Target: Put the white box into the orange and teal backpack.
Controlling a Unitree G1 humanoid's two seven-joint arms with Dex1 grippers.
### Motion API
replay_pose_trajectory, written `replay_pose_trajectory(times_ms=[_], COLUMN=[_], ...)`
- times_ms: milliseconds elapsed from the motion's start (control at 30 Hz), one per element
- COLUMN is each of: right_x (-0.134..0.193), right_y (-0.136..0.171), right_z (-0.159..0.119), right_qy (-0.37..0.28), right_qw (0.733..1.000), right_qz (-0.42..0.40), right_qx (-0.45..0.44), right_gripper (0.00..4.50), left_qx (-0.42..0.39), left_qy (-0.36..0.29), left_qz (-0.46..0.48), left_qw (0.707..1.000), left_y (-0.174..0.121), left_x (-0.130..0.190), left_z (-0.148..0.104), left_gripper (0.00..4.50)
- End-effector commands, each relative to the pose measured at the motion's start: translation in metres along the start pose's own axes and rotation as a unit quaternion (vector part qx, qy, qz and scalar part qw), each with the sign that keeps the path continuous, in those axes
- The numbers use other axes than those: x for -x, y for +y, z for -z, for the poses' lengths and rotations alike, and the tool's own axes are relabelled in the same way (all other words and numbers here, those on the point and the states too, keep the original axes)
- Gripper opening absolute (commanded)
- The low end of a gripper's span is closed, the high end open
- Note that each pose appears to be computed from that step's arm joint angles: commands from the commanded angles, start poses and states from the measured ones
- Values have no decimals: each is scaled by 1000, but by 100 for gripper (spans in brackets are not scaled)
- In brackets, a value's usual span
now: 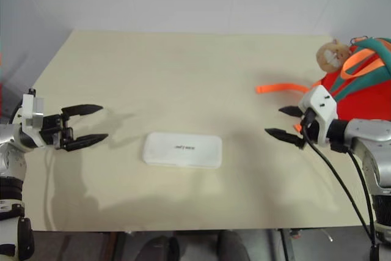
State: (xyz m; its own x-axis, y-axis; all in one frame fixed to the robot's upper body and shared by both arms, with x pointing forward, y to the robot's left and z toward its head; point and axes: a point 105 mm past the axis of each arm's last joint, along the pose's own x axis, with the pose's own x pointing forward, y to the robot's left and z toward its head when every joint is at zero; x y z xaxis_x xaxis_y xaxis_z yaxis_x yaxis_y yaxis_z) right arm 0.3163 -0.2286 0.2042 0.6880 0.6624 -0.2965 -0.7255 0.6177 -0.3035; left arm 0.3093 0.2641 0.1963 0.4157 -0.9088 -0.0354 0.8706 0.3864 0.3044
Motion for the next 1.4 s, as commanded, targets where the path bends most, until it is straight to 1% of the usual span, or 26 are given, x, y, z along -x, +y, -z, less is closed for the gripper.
replay_pose_trajectory(times_ms=[33,200,333,433,667,900,933,1033,1133,1333,1400], right_x=[7,1,-4,-4,-19,-30,-31,-34,-40,-40,-40], right_y=[2,4,6,9,26,29,30,33,42,40,43], right_z=[-21,-23,-30,-30,-18,-18,-18,-10,-6,-5,-1], right_qy=[-33,-38,-49,-44,-32,-30,-32,-26,-19,-21,-16], right_qw=[999,999,999,999,999,999,999,999,1000,999,999], right_qz=[4,4,8,13,6,16,16,23,8,24,22], right_qx=[19,16,19,19,-2,-1,-1,-13,-12,-17,-18], right_gripper=[445,445,445,445,445,445,445,445,445,445,450], left_qx=[-22,-20,-16,-13,7,16,19,32,48,62,71], left_qy=[-20,-39,-36,-52,-42,-15,-17,-6,13,25,23], left_qz=[-3,-4,-5,-12,-54,-107,-109,-112,-106,-102,-102], left_qw=[1000,999,999,998,998,994,994,993,993,993,992], left_y=[5,7,11,10,7,15,16,14,10,7,5], left_x=[0,-10,-15,-20,-19,-22,-24,-29,-33,-37,-42], left_z=[-12,-16,-13,-15,-5,0,-1,7,14,18,20], left_gripper=[450,450,450,450,450,450,450,450,450,450,410])
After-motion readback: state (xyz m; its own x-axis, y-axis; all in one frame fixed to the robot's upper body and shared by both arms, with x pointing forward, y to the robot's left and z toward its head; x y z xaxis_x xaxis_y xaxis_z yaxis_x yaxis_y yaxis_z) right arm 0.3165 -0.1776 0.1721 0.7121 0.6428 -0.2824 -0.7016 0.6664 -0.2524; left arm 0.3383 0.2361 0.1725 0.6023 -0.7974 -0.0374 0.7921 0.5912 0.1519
